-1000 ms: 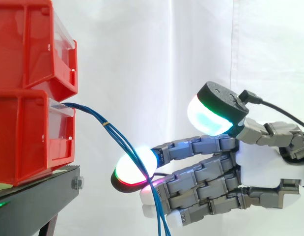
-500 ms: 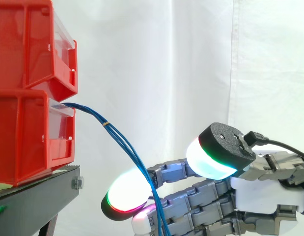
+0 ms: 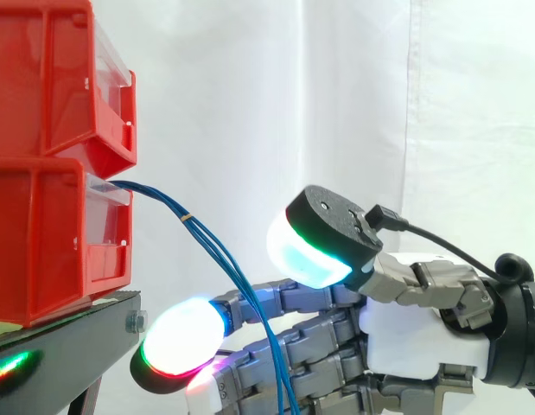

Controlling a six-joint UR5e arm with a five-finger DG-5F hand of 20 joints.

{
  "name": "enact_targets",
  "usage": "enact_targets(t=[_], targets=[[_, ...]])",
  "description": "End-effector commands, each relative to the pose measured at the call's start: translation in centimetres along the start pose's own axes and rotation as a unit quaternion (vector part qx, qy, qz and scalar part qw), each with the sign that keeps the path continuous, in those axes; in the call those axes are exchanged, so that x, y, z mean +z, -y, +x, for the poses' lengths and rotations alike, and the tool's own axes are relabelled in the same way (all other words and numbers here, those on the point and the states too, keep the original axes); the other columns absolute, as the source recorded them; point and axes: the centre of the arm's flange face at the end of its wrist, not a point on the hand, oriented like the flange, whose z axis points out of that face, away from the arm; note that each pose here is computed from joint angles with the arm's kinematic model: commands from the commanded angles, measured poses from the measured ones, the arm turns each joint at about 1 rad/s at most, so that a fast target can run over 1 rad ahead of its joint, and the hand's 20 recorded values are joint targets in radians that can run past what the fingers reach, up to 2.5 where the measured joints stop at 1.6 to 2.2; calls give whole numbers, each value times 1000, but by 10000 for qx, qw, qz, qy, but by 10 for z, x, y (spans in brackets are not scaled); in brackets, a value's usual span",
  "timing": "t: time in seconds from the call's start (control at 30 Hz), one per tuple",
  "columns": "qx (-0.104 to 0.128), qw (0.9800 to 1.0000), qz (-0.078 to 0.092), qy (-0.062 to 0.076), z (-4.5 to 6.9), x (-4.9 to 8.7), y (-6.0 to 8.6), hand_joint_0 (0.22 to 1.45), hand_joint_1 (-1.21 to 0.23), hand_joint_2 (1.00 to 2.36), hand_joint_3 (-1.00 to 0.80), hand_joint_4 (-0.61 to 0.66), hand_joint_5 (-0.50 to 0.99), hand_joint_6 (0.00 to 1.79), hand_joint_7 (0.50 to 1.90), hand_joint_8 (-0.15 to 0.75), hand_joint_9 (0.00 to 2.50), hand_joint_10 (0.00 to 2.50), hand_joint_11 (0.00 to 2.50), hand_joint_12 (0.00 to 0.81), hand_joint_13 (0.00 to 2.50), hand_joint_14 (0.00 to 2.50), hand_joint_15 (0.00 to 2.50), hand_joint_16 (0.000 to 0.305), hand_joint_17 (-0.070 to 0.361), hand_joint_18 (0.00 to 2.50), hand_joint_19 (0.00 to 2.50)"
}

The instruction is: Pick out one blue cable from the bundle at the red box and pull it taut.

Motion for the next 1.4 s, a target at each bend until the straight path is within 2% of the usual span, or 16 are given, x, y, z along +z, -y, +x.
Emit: enact_targets(t=[0.0, 0.17, 0.4, 0.63, 0.97, 1.37], targets=[[14, 10000, -26, -29, 3, 2, -2, 498, -583, 1000, -500, 244, -127, 502, 873, 259, 688, 10, 288, 314, 589, 9, 246, 45, 101, 524, 488], [34, 10000, -27, -29, 0, 2, -1, 529, -599, 1000, -500, 220, -123, 502, 914, 254, 696, 11, 291, 307, 604, 11, 261, 43, 98, 525, 505], [266, 9996, -60, -85, 6, 2, -3, 553, -612, 1000, -499, 191, -121, 502, 951, 247, 697, 12, 307, 298, 613, 10, 275, 42, 94, 537, 517], [526, 9985, -69, -108, 4, 2, -3, 559, -606, 1001, -482, 177, -121, 502, 965, 244, 694, 12, 307, 292, 615, 11, 284, 41, 93, 534, 518], [599, 9981, -114, -109, 5, 3, -5, 579, -608, 1005, -442, 150, -120, 502, 1006, 243, 692, 14, 333, 288, 617, 11, 287, 40, 91, 530, 532], [630, 9979, -84, -114, 5, 3, -4, 578, -585, 1006, -442, 107, -106, 501, 1100, 246, 719, 13, 359, 286, 623, 11, 305, 40, 89, 534, 547]])
